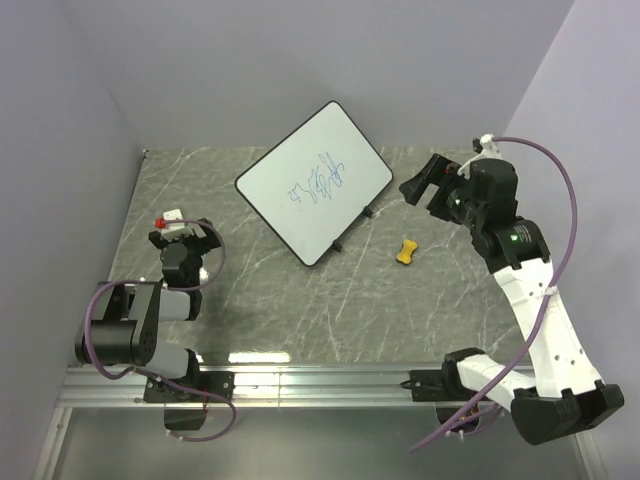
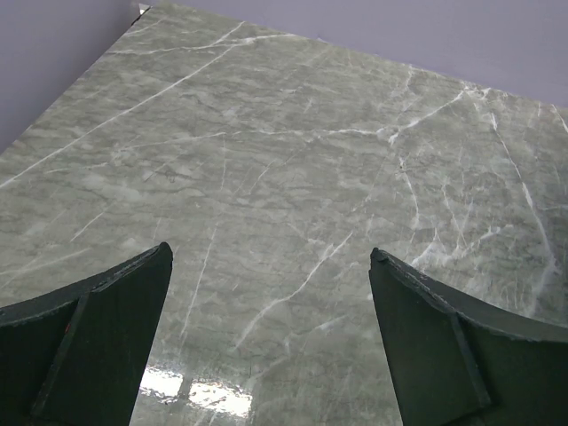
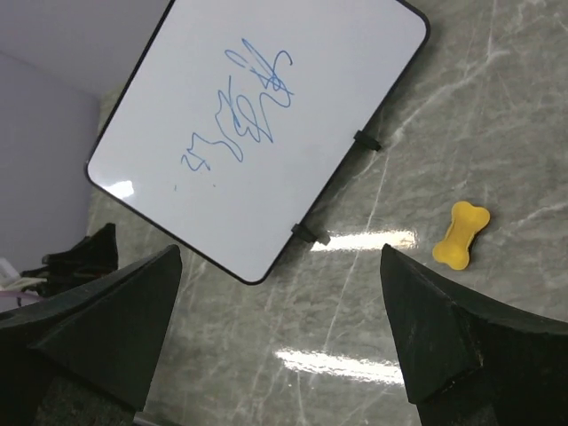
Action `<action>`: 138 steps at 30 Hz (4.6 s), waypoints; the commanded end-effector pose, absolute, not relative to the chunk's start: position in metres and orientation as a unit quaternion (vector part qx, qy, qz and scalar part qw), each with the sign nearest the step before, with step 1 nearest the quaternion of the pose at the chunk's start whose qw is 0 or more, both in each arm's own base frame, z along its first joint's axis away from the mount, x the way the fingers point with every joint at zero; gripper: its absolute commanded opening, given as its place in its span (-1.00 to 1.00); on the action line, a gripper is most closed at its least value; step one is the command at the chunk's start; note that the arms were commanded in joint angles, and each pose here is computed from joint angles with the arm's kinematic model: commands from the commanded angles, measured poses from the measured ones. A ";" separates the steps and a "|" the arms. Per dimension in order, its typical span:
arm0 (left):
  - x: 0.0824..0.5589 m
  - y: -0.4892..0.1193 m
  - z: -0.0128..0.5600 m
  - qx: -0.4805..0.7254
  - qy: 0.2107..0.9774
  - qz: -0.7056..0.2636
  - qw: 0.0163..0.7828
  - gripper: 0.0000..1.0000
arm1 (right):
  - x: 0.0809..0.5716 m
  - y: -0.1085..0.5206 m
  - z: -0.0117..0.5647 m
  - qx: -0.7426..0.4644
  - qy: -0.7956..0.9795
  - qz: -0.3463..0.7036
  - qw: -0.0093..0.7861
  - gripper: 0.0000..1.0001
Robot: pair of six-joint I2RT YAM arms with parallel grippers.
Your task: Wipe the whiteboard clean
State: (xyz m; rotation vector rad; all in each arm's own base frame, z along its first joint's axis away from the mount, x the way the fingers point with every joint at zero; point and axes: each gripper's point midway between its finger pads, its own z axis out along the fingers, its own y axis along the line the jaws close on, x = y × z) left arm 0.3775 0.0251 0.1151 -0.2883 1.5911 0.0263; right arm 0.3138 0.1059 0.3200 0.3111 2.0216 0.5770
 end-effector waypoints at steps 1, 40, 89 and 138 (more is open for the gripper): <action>0.379 0.022 0.126 -0.120 0.697 0.005 0.707 0.99 | 0.317 0.097 0.332 0.163 0.823 0.229 0.493 0.99; 0.367 -0.002 0.166 -0.345 0.863 -0.130 0.345 0.99 | 0.358 0.060 0.084 0.315 0.937 0.014 0.147 0.94; 0.411 -0.187 0.175 -0.097 0.836 -0.353 0.410 0.71 | 0.325 0.112 0.148 0.209 0.941 0.196 0.179 -1.00; 0.386 -0.194 0.165 -0.026 0.839 -0.410 0.356 -0.99 | 0.431 0.370 0.174 0.117 0.930 0.157 0.312 -1.00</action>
